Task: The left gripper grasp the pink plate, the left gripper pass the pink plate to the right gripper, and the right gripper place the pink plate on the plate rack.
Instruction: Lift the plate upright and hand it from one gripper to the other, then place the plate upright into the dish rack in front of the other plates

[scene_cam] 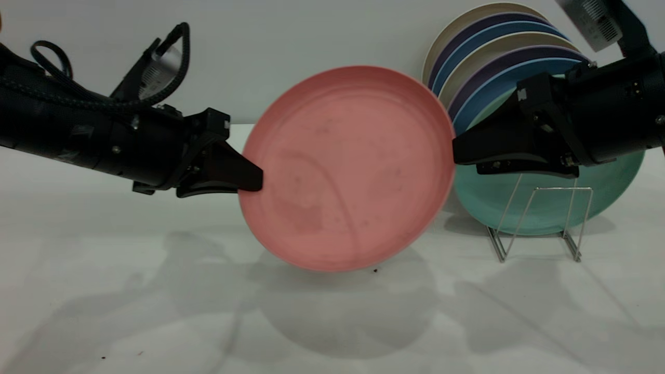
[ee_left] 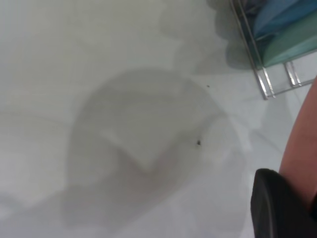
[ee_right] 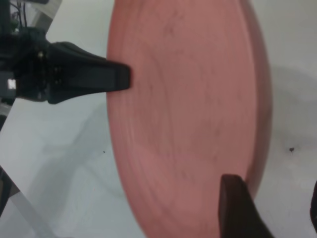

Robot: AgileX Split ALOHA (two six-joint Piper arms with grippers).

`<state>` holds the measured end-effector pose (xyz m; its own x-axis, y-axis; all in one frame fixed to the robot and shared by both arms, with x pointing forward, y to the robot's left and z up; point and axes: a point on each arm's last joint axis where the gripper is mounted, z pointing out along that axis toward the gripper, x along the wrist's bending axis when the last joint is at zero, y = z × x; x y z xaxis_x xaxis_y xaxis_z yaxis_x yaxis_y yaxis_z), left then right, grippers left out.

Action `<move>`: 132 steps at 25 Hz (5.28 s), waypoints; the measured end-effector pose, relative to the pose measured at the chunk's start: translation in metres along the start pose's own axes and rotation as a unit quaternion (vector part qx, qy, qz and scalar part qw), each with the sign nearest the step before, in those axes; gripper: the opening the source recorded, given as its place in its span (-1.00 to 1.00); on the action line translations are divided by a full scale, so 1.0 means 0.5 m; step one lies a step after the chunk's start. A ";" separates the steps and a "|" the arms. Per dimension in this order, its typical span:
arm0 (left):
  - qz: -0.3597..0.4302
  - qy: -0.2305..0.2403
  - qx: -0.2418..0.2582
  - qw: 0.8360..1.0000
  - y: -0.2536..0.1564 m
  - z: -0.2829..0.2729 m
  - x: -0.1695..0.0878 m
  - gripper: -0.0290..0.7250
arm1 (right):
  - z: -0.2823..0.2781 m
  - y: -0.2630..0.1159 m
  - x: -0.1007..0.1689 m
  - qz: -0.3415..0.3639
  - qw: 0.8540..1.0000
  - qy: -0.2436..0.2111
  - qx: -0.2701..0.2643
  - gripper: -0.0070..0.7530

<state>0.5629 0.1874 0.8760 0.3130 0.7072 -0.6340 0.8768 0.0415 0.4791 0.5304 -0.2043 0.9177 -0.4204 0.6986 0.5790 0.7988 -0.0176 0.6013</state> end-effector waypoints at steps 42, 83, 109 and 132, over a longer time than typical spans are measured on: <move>0.008 -0.128 0.017 0.992 0.000 0.004 -0.065 0.57 | 0.004 -0.004 0.000 0.013 1.000 -0.004 0.007 -0.77; -0.036 0.088 0.064 0.993 0.013 -0.131 0.097 0.62 | -0.187 0.178 0.047 -0.555 0.771 -0.268 0.160 -0.77; -0.035 0.102 0.059 0.992 0.015 -0.132 0.102 0.62 | -0.153 0.255 0.029 -0.609 0.731 -0.247 0.185 -0.77; -0.035 0.104 0.058 0.992 0.015 -0.132 0.103 0.62 | -0.091 0.237 -0.030 -0.602 0.734 -0.229 0.216 -0.76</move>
<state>0.5615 0.2707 0.8873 0.1793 0.8362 -0.5183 0.9335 0.0217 0.3579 0.6118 -0.2496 1.0056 -0.8236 0.1910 -0.5341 0.0707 0.9688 0.2374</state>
